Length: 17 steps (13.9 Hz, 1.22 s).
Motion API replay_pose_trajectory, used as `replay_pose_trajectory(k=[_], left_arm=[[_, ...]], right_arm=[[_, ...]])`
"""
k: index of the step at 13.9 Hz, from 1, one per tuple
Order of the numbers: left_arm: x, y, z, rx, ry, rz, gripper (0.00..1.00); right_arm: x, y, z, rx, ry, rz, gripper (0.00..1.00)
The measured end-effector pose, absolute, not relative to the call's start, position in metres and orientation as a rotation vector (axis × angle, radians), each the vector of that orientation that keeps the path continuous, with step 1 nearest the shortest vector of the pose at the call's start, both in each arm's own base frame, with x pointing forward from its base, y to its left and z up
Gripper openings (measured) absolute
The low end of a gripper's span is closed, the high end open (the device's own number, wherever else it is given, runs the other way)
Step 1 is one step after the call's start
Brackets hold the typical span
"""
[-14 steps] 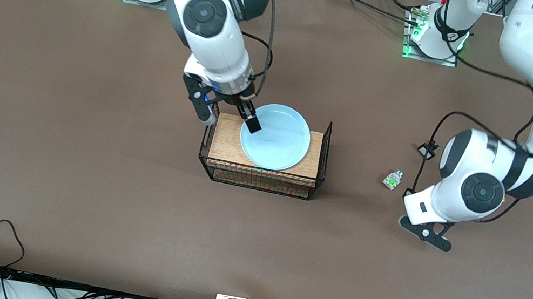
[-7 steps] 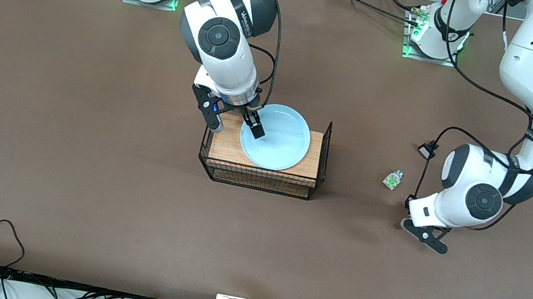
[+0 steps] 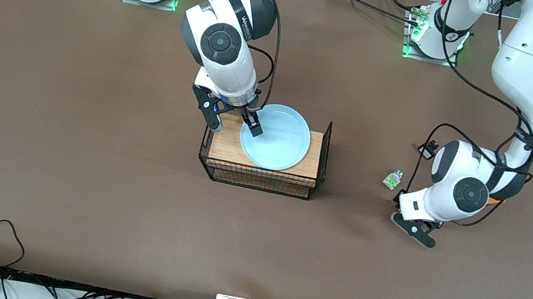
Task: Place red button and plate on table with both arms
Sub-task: 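Release the button on the table while the right gripper grips the plate rim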
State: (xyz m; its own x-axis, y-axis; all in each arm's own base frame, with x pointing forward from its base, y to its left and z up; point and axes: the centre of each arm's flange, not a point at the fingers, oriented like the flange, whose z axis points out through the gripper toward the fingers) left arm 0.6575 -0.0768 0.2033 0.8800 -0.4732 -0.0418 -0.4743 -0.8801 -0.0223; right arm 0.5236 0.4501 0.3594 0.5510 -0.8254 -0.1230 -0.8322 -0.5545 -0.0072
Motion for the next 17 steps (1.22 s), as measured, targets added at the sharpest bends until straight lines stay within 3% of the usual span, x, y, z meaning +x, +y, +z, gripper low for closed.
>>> replay_pose_trajectory(k=[2, 7, 8, 10, 13, 15, 17], left_arm=[[0.664, -0.075, 0.244, -3.01, 0.749, 0.027, 1.0], [0.66, -0.066, 0.384, -3.006, 0.695, 0.236, 1.0], [0.657, -0.062, 0.405, -3.009, 0.664, 0.271, 1.0], [0.651, -0.056, 0.434, -3.021, 0.56, 0.309, 1.0], [0.638, -0.058, 0.464, -3.034, 0.378, 0.33, 1.0], [0.633, -0.066, 0.481, -3.039, 0.285, 0.298, 1.0], [0.63, -0.07, 0.508, -3.046, 0.241, 0.233, 1.0]], right_arm=[[0.521, 0.452, 0.355, -2.718, 1.447, 0.166, 0.88], [0.52, 0.455, 0.346, -2.731, 1.449, 0.173, 0.79], [0.52, 0.455, 0.346, -2.732, 1.448, 0.174, 0.68], [0.518, 0.457, 0.345, -2.735, 1.443, 0.174, 0.63], [0.516, 0.459, 0.345, -2.738, 1.438, 0.174, 0.29], [0.516, 0.459, 0.345, -2.737, 1.438, 0.174, 0.23], [0.516, 0.46, 0.348, -2.735, 1.433, 0.172, 0.07]])
